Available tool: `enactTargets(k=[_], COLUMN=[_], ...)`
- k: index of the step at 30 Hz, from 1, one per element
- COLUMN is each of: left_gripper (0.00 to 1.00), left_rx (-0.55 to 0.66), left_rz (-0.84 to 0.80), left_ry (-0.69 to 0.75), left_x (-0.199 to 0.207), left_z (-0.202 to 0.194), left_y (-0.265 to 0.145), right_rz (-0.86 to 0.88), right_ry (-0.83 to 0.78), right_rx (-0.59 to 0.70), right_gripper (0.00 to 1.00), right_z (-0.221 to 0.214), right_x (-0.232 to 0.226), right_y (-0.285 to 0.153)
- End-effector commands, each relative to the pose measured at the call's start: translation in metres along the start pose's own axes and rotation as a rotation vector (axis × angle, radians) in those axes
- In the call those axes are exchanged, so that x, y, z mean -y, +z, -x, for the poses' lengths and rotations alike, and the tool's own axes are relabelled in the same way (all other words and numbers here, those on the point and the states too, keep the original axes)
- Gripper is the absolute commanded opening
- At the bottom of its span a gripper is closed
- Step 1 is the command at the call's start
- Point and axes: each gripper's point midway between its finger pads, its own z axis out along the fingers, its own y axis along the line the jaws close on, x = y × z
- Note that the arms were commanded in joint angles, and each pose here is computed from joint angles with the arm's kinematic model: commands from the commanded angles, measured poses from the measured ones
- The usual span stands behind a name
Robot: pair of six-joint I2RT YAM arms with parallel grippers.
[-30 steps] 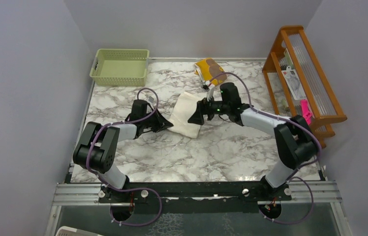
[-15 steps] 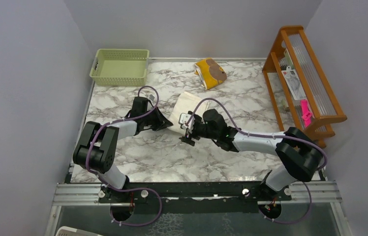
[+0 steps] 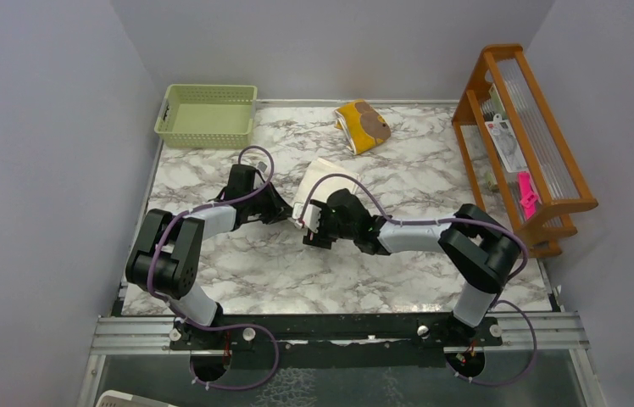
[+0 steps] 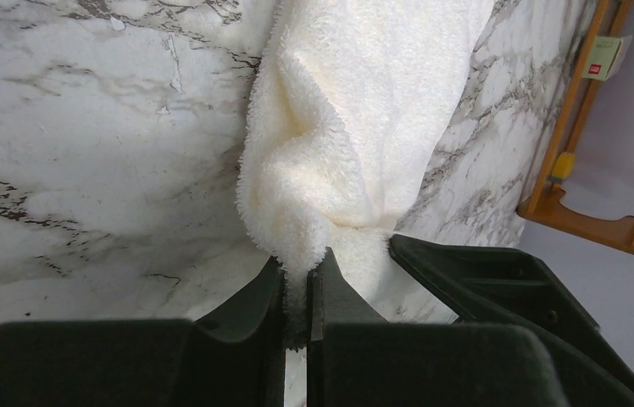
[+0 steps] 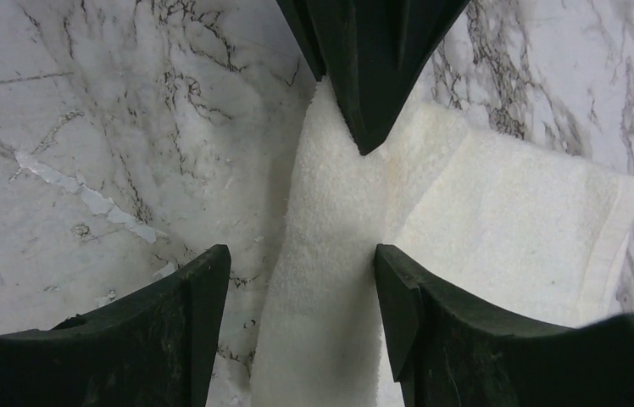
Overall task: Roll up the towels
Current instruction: Roll the towel at the center of the board.
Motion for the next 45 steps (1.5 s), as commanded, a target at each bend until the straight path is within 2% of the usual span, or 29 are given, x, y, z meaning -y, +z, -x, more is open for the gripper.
enactTargets(k=[1, 3, 12, 19, 20, 22, 23, 27, 32, 36, 41, 45], left_gripper=[0.0, 0.0, 0.0, 0.0, 0.0, 0.0, 0.0, 0.02, 0.32, 0.46, 0.51, 0.52], left_rx=[0.014, 0.009, 0.019, 0.035, 0.041, 0.064, 0.077, 0.148, 0.239, 0.298, 0.307, 0.288], left_rz=[-0.016, -0.022, -0.034, -0.048, -0.052, -0.064, -0.069, -0.094, -0.112, -0.103, -0.125, -0.151], left_ry=[0.027, 0.021, 0.023, 0.016, 0.015, 0.017, 0.017, 0.033, 0.07, 0.099, 0.115, 0.111], left_x=[0.009, 0.01, 0.018, 0.023, 0.024, 0.027, 0.029, 0.037, 0.048, 0.051, 0.053, 0.052], left_z=[0.01, 0.009, 0.014, 0.019, 0.021, 0.028, 0.031, 0.049, 0.066, 0.074, 0.072, 0.064], left_y=[-0.003, -0.004, -0.012, -0.017, -0.019, -0.025, -0.028, -0.045, -0.067, -0.08, -0.082, -0.079], right_rz=[0.008, 0.02, 0.094, 0.169, 0.178, 0.214, 0.235, 0.317, 0.407, 0.522, 0.694, 0.665], right_ry=[0.019, 0.039, 0.144, 0.275, 0.3, 0.36, 0.389, 0.508, 0.651, 0.801, 1.013, 1.126], right_rx=[-0.083, -0.114, -0.227, -0.252, -0.243, -0.224, -0.216, -0.186, -0.13, -0.066, 0.016, -0.001], right_gripper=[0.61, 0.56, 0.49, 0.25, 0.2, 0.04, 0.01, 0.01, 0.01, 0.01, 0.01, 0.01], right_z=[-0.016, -0.023, -0.048, -0.046, -0.042, -0.034, -0.03, -0.016, 0.005, 0.026, 0.042, 0.034], right_x=[-0.003, -0.006, -0.026, -0.043, -0.044, -0.05, -0.053, -0.065, -0.068, -0.06, -0.044, -0.028], right_y=[0.012, 0.016, 0.026, 0.029, 0.028, 0.026, 0.025, 0.019, 0.011, 0.001, -0.013, -0.011])
